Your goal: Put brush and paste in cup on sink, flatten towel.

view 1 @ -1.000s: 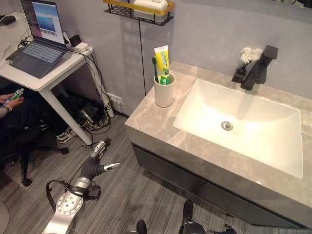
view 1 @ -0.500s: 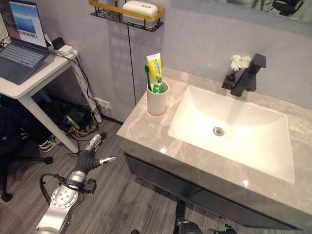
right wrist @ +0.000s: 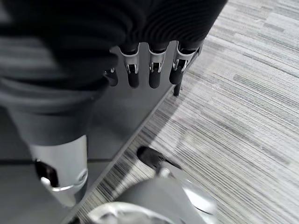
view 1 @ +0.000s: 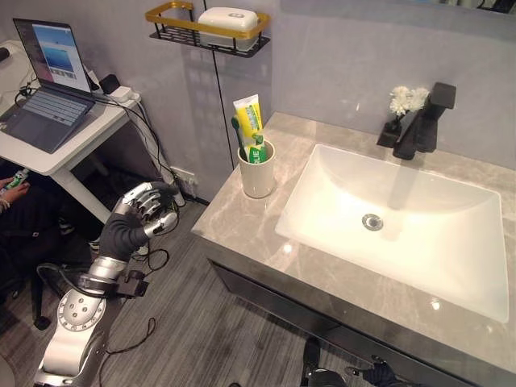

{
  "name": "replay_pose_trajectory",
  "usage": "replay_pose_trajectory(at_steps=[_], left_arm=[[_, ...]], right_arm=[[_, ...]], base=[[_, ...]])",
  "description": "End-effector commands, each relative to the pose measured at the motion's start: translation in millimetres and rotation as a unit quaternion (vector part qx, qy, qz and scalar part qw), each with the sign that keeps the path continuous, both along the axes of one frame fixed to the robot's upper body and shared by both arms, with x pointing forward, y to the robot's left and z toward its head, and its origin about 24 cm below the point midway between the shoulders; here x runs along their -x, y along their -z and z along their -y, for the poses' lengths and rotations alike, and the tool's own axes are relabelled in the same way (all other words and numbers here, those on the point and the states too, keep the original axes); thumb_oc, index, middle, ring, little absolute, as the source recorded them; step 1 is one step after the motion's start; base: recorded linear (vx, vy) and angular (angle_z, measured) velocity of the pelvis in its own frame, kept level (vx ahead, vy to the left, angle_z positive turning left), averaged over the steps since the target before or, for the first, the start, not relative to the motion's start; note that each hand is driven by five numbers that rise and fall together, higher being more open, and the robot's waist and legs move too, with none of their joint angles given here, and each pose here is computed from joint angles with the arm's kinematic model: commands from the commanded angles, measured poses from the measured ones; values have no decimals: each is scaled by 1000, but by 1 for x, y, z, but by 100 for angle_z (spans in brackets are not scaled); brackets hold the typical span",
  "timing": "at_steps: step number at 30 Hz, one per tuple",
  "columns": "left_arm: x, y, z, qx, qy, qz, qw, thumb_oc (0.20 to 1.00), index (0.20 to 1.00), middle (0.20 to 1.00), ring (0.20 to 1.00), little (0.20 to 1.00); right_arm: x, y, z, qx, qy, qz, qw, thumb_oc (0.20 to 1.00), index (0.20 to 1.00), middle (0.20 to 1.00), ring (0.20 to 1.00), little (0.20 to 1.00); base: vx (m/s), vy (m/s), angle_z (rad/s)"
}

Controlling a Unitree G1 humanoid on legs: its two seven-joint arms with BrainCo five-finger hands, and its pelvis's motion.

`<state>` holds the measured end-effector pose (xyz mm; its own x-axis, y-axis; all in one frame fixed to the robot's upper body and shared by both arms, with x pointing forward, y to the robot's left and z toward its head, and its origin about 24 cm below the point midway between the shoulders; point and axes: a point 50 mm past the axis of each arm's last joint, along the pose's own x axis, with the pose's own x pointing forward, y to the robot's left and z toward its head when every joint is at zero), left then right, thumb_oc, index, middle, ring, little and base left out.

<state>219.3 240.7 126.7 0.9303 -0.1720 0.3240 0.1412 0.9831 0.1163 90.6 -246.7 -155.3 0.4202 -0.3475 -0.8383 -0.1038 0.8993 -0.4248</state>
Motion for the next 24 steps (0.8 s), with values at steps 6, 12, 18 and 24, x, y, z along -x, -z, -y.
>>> replay_pose_trajectory(at_steps=[6,12,18,24], left_arm=[[-16,-16,4,10,10,40,999,200,200,200,200,200],[-25,-10,5,22,1,27,999,200,200,200,200,200],[-51,-13,17,31,9,25,999,200,200,200,200,200],[-58,-18,18,21,3,33,999,200,200,200,200,200]], right_arm=[[-11,-3,4,22,-30,-5,999,1000,1000,1000,1000,1000],[-8,-2,6,29,-33,-16,999,1000,1000,1000,1000,1000],[-41,-13,3,32,-39,45,998,1000,1000,1000,1000,1000],[-61,-23,0,21,-31,104,994,1000,1000,1000,1000,1000]], base=[[-8,8,-9],[6,-11,-6],[18,-42,-1],[11,-24,-9]])
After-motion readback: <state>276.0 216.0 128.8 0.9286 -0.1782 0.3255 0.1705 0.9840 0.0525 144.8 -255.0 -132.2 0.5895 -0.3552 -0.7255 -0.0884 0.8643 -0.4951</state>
